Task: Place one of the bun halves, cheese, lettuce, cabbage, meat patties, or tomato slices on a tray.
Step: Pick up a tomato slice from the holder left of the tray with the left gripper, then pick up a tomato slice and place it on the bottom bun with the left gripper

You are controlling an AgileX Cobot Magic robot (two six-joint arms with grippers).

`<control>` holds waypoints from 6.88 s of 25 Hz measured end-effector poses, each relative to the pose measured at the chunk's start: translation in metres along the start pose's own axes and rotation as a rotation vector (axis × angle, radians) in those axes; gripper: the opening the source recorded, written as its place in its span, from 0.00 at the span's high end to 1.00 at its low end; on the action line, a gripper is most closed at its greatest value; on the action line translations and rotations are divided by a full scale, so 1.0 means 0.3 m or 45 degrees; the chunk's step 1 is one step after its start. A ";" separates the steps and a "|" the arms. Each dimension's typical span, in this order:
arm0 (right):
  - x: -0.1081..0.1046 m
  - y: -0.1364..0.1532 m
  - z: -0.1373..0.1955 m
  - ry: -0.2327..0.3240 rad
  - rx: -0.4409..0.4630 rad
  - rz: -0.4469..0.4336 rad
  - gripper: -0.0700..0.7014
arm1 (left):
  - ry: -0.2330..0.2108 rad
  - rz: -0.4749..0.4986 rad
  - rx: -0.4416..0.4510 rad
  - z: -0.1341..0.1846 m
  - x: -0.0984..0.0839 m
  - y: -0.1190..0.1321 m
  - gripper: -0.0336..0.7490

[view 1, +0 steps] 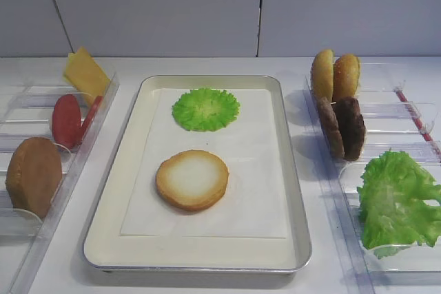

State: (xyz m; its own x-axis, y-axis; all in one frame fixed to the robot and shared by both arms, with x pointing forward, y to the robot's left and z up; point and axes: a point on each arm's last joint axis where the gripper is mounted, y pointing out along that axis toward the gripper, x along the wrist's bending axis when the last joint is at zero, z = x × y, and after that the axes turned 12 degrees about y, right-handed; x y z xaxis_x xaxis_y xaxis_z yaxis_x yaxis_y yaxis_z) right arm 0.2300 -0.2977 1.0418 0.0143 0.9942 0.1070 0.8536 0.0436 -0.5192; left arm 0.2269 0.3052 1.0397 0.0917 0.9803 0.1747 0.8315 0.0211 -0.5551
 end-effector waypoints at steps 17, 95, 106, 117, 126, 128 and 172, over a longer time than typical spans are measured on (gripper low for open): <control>0.000 0.000 0.000 0.000 0.000 0.000 0.33 | 0.158 0.057 -0.052 -0.071 -0.001 -0.060 0.55; -0.002 0.000 0.000 -0.002 -0.002 0.009 0.33 | 0.235 0.275 1.047 -0.733 -0.266 1.034 0.47; -0.002 0.000 0.000 -0.002 -0.002 0.009 0.33 | 0.258 0.244 1.023 -0.723 -0.268 1.073 0.69; -0.002 0.000 0.000 -0.002 -0.002 0.009 0.33 | 0.285 0.182 1.016 -0.726 -0.253 1.077 0.91; -0.002 0.000 0.000 -0.002 -0.002 0.009 0.33 | 0.295 0.183 1.006 -0.760 -0.246 1.058 0.91; -0.002 0.000 0.000 -0.002 -0.002 0.009 0.33 | 0.294 0.185 0.967 -0.788 -0.240 1.037 0.91; -0.002 0.000 0.000 0.000 -0.002 0.009 0.33 | 0.017 1.378 0.640 -0.569 -0.405 0.646 0.91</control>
State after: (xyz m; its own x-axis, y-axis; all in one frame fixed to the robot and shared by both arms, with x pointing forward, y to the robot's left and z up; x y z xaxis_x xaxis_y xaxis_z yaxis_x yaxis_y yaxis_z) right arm 0.2300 -0.2984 1.0418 0.0206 0.9944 0.1035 0.8541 0.0363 -0.5189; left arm 0.4705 0.1568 1.0496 0.6209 0.5346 -0.5733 0.0119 -0.7377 -0.6750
